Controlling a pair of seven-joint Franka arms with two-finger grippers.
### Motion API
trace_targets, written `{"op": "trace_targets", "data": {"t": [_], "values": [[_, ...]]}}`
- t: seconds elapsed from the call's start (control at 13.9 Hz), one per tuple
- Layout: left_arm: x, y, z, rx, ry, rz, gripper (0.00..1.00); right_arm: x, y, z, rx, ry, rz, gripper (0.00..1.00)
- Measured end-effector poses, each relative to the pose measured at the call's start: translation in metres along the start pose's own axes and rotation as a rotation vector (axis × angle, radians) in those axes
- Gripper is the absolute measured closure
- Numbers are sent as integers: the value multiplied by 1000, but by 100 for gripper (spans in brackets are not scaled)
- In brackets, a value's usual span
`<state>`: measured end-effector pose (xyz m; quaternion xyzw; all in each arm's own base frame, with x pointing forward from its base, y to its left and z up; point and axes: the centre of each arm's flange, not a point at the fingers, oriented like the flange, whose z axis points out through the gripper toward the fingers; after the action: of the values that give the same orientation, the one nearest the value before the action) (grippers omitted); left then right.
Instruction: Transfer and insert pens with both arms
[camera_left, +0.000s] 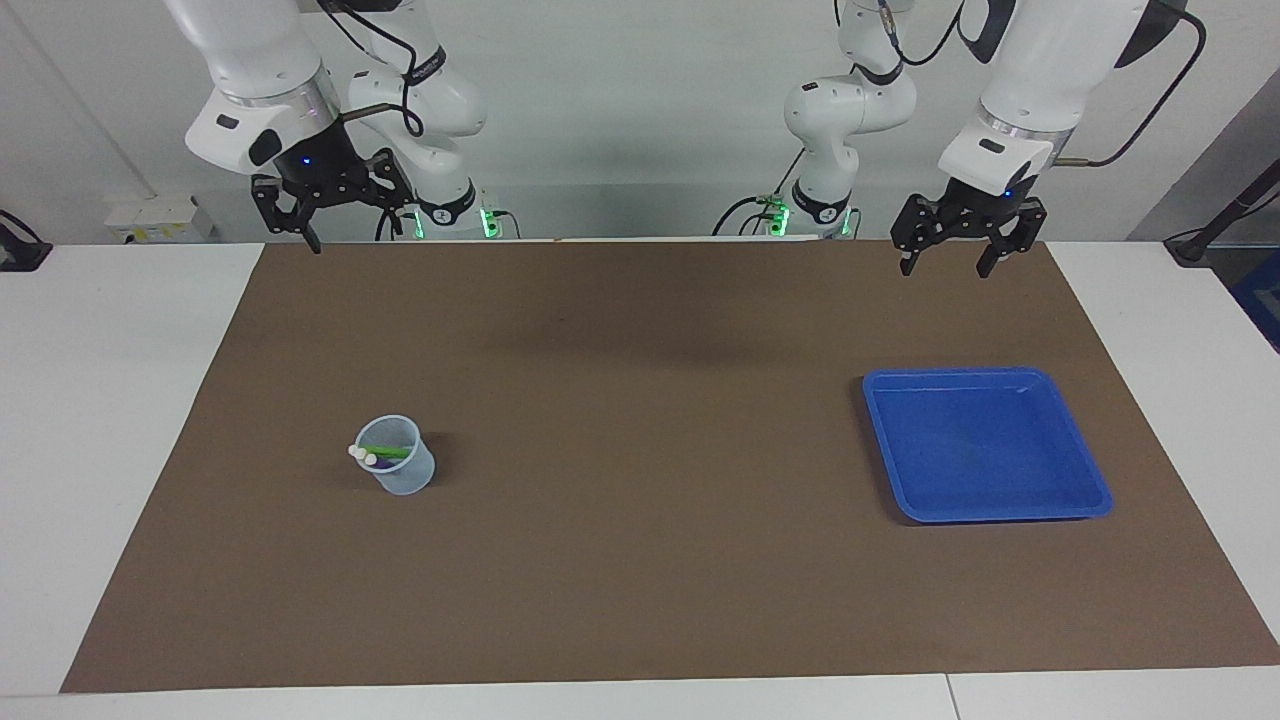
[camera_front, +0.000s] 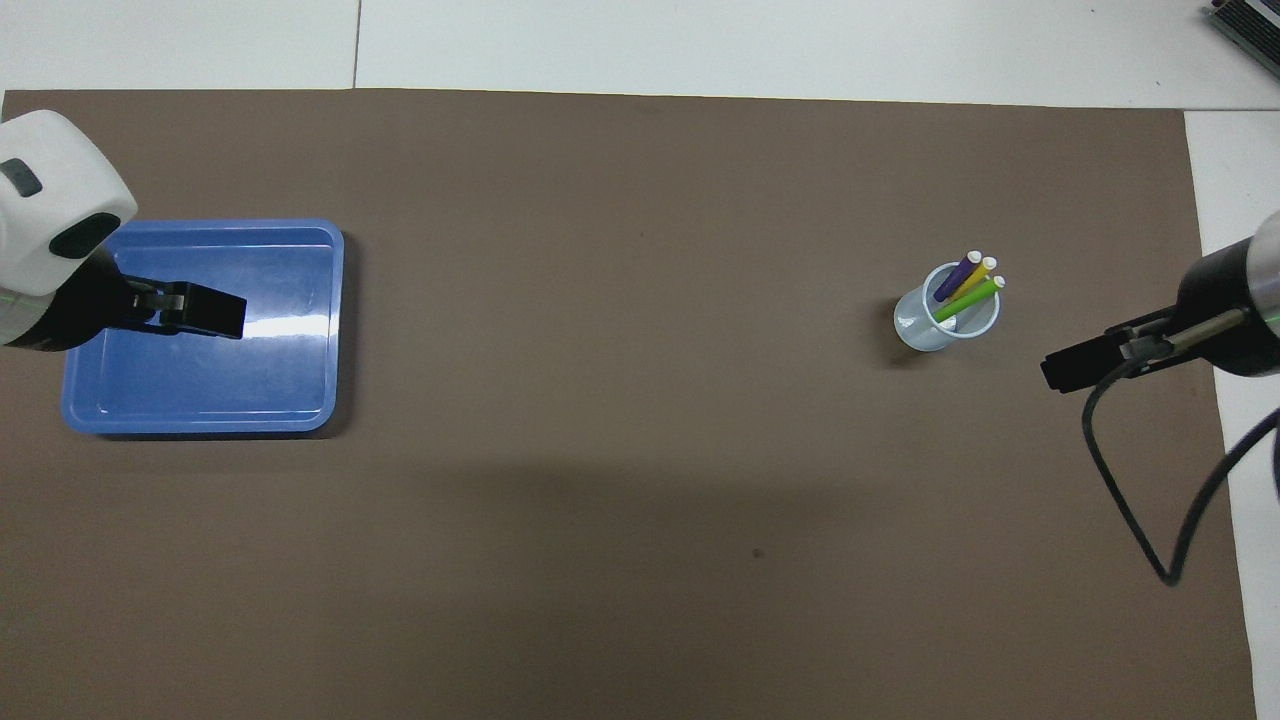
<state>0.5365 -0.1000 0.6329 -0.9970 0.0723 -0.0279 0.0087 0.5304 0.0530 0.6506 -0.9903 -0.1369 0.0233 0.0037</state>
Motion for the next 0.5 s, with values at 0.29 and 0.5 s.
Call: {"op": "trace_targets", "data": {"t": [0.29,0.5], "values": [[-1,0,-1,1,-1,0,0,0,20,12,9,-16,81,0],[-1,-2,-1,1,-2,-3,0,7,23,20,14,-22,88,0]]}}
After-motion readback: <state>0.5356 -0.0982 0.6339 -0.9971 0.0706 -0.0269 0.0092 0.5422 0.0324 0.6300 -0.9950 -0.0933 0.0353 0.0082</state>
